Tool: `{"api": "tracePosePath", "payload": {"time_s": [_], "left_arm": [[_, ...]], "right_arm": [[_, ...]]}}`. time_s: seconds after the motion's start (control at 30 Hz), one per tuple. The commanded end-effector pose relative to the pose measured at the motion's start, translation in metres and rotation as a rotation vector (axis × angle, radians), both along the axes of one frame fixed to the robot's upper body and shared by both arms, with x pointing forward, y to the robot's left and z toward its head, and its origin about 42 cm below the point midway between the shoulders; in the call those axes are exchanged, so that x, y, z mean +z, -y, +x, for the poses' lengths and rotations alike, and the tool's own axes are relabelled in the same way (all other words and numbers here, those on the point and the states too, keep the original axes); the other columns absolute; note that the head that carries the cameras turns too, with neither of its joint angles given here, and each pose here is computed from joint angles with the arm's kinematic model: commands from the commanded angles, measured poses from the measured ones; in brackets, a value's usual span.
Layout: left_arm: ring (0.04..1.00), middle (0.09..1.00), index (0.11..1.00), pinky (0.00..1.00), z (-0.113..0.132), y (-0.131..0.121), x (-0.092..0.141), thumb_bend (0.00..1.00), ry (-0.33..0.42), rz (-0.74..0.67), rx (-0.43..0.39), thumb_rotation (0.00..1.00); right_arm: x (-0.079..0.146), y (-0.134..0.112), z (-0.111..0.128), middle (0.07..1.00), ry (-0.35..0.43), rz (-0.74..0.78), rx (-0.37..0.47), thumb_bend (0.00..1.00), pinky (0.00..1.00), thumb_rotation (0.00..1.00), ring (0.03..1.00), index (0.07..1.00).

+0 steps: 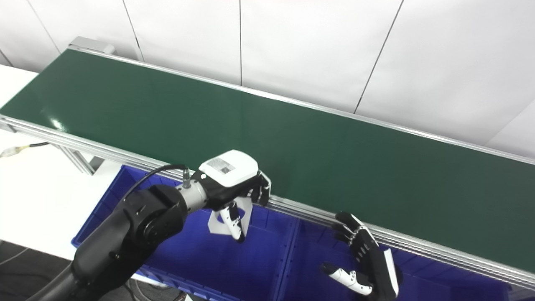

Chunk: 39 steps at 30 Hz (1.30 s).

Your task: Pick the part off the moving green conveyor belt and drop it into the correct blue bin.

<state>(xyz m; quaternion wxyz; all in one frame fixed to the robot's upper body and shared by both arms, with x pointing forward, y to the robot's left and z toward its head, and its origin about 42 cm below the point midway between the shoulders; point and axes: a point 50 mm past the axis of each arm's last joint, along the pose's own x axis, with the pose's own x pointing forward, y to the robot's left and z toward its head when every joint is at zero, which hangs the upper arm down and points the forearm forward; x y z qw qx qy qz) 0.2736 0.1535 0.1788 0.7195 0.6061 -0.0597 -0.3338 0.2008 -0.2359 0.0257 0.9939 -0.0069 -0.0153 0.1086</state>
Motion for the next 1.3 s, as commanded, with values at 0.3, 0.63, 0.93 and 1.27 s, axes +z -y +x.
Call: {"api": "tracePosePath", "payload": {"time_s": [0.3, 0.63, 0.93, 1.27], "left_arm": [[0.375, 0.485, 0.533, 0.3, 0.003, -0.003, -0.007, 0.5, 0.044, -0.007, 0.052, 0.0], [0.371, 0.487, 0.529, 0.29, 0.002, -0.006, -0.02, 0.5, 0.042, 0.009, 0.061, 0.0], [0.366, 0.481, 0.536, 0.29, 0.006, -0.013, -0.04, 0.5, 0.066, 0.004, 0.06, 0.0], [0.377, 0.481, 0.54, 0.31, 0.007, -0.019, -0.076, 0.5, 0.078, 0.003, 0.061, 0.0]], "right_arm": [[0.027, 0.005, 0.012, 0.82, 0.128, 0.007, 0.0, 1.0, 0.74, 0.38, 0.783, 0.815], [0.029, 0.005, 0.011, 0.821, 0.118, 0.01, 0.002, 1.0, 0.75, 0.37, 0.79, 0.811], [0.027, 0.004, 0.01, 0.824, 0.12, 0.01, 0.004, 1.0, 0.74, 0.37, 0.788, 0.813], [0.028, 0.0, 0.009, 0.823, 0.123, 0.012, 0.002, 1.0, 0.74, 0.37, 0.79, 0.81]]}}
